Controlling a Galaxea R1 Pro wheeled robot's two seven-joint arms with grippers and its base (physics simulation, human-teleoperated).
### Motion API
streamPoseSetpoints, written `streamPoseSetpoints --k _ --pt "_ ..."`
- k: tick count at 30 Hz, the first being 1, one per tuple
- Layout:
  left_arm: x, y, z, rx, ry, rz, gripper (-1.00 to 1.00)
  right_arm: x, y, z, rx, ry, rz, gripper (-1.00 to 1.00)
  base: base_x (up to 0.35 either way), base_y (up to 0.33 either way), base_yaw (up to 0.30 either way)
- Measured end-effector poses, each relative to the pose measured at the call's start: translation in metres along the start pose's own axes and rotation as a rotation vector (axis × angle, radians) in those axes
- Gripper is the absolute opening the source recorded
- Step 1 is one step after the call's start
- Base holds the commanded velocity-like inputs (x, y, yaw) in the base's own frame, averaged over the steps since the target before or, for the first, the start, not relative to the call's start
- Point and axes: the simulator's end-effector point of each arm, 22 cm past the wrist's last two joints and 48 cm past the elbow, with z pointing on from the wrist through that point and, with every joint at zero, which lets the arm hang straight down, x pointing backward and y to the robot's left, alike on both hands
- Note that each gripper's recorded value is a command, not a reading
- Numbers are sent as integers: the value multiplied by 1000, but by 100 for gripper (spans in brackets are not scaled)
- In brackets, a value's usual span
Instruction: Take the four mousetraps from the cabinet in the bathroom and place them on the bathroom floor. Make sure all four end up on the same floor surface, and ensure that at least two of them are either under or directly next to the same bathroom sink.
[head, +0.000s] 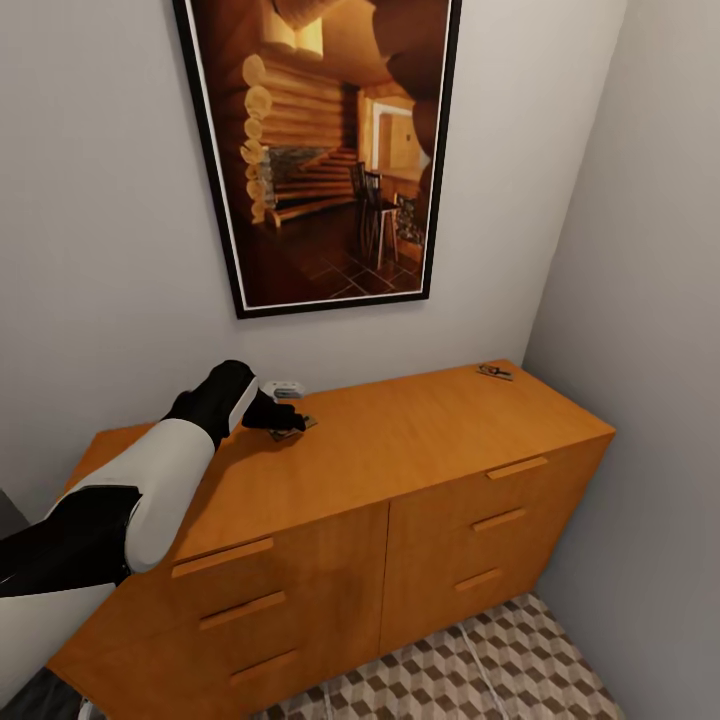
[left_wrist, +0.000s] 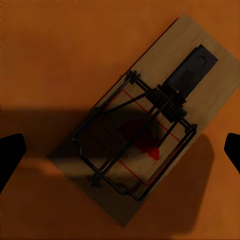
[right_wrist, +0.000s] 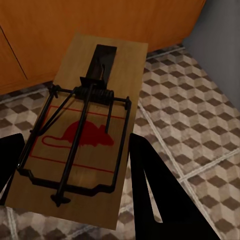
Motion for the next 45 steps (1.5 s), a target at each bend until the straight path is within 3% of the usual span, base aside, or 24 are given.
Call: streamPoseSetpoints --k 33,34,45 --pt "0 0 0 2 -1 -2 100 0 0 0 0 1 0 -100 0 0 0" --pt "0 0 0 2 -1 -2 -100 0 0 0 0 1 0 -100 0 0 0" --pt "-1 -2 0 12 -3 -12 -100 0 0 0 0 1 0 -100 0 0 0"
